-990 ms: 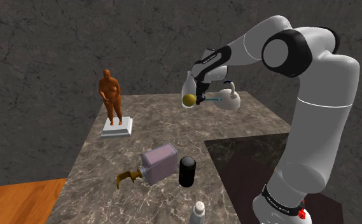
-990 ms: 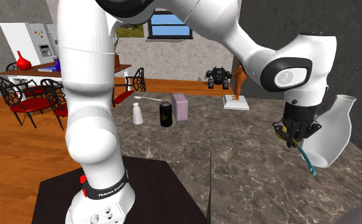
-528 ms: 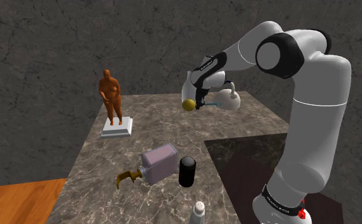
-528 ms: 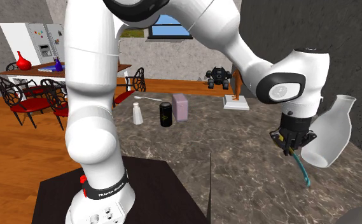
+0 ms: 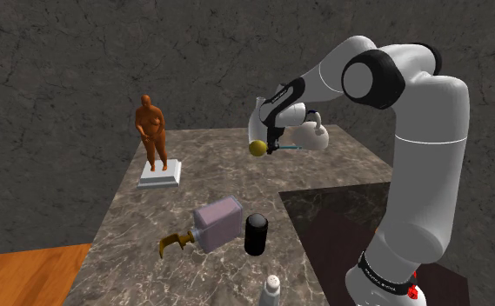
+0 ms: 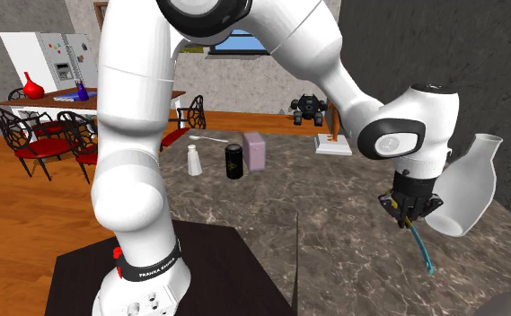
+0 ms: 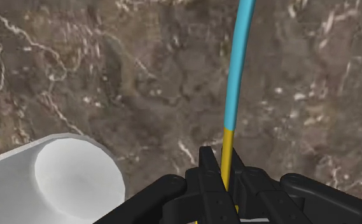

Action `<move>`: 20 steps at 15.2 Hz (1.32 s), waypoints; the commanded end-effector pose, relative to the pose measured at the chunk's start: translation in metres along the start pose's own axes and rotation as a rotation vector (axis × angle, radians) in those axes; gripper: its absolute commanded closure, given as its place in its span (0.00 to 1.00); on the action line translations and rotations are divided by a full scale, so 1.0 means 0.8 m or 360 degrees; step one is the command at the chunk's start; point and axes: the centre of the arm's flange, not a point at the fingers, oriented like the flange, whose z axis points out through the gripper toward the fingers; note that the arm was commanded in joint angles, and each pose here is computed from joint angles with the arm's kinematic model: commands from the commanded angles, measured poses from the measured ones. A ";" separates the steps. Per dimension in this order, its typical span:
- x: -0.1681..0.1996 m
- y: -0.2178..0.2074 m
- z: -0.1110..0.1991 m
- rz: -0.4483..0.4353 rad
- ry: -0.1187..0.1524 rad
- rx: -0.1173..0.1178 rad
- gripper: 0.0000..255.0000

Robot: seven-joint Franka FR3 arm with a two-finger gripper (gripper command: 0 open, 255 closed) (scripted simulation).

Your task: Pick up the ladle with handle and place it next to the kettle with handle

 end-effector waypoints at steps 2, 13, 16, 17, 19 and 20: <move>0.001 -0.001 0.001 -0.0003 0.0000 0.0003 1.00; 0.001 -0.001 -0.048 -0.0003 0.0000 0.0003 0.00; 0.001 -0.001 -0.061 -0.0003 0.0000 0.0003 0.00; 0.001 -0.001 -0.061 -0.0003 0.0000 0.0003 0.00; 0.001 -0.001 -0.061 -0.0003 0.0000 0.0003 0.00; 0.001 -0.001 -0.061 -0.0003 0.0000 0.0003 0.00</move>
